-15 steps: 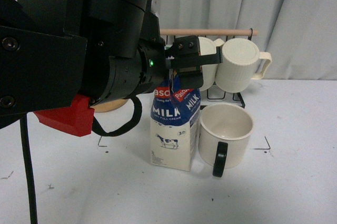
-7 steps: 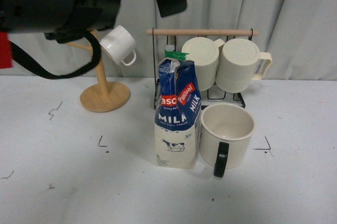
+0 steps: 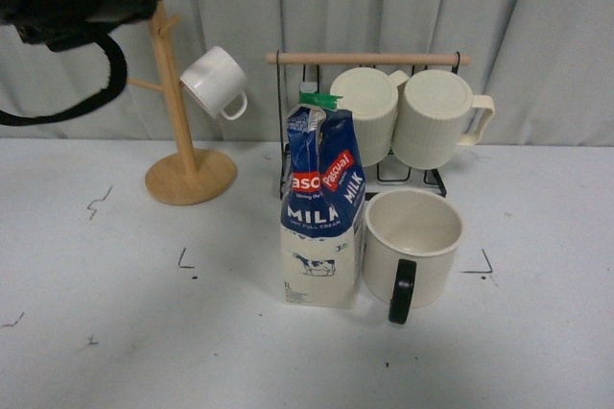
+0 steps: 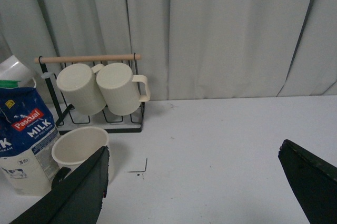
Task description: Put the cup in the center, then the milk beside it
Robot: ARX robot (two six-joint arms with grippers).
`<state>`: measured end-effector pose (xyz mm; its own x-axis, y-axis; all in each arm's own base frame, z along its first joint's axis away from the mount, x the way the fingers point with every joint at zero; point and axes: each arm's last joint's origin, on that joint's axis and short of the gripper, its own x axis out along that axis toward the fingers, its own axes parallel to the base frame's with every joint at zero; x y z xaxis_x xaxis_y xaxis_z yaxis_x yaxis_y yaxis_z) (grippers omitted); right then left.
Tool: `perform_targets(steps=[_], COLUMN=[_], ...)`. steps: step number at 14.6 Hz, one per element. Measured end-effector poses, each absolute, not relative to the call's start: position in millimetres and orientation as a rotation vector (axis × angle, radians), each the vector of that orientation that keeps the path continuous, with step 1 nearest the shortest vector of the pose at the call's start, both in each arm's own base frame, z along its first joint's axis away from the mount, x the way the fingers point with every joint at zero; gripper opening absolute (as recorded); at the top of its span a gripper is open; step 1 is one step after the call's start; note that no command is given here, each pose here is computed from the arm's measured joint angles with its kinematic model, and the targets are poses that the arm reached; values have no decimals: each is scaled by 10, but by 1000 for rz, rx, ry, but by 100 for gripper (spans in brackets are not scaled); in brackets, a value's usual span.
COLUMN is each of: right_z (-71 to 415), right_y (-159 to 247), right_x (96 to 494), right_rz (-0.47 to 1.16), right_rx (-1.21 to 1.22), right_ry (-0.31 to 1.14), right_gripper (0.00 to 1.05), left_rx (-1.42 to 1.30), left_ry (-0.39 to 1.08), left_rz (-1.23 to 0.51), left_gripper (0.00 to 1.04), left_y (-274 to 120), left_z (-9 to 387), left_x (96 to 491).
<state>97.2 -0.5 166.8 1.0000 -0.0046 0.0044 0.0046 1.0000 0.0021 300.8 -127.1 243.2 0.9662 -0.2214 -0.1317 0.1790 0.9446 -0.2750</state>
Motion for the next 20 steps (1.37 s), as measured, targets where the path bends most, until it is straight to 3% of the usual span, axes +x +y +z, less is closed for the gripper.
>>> perform_targets(steps=[2, 7, 8, 9, 10, 20], right_z=[1668, 1668, 1668, 1668, 1668, 1668], right_y=[-5, -5, -5, -5, -5, -5], right_x=[972, 972, 972, 972, 972, 972], right_rz=[-5, -5, -5, -5, -5, -5], right_rx=[2, 2, 2, 2, 2, 2], right_ry=[-4, -4, -4, -4, -4, -4], right_gripper=[98, 98, 98, 98, 98, 98], left_rx=[-256, -146, -51, -14, -16, -15], left_ry=[115, 3, -18, 18, 3, -4], left_rz=[-203, -59, 38, -3, 8, -2], left_gripper=[97, 79, 50, 12, 2, 2], left_y=[-1215, -939, -467, -313, -182, -3], left_z=[2510, 2578, 2399, 2100, 1979, 1688], left_x=[2939, 2686, 2280, 1984, 1765, 1262])
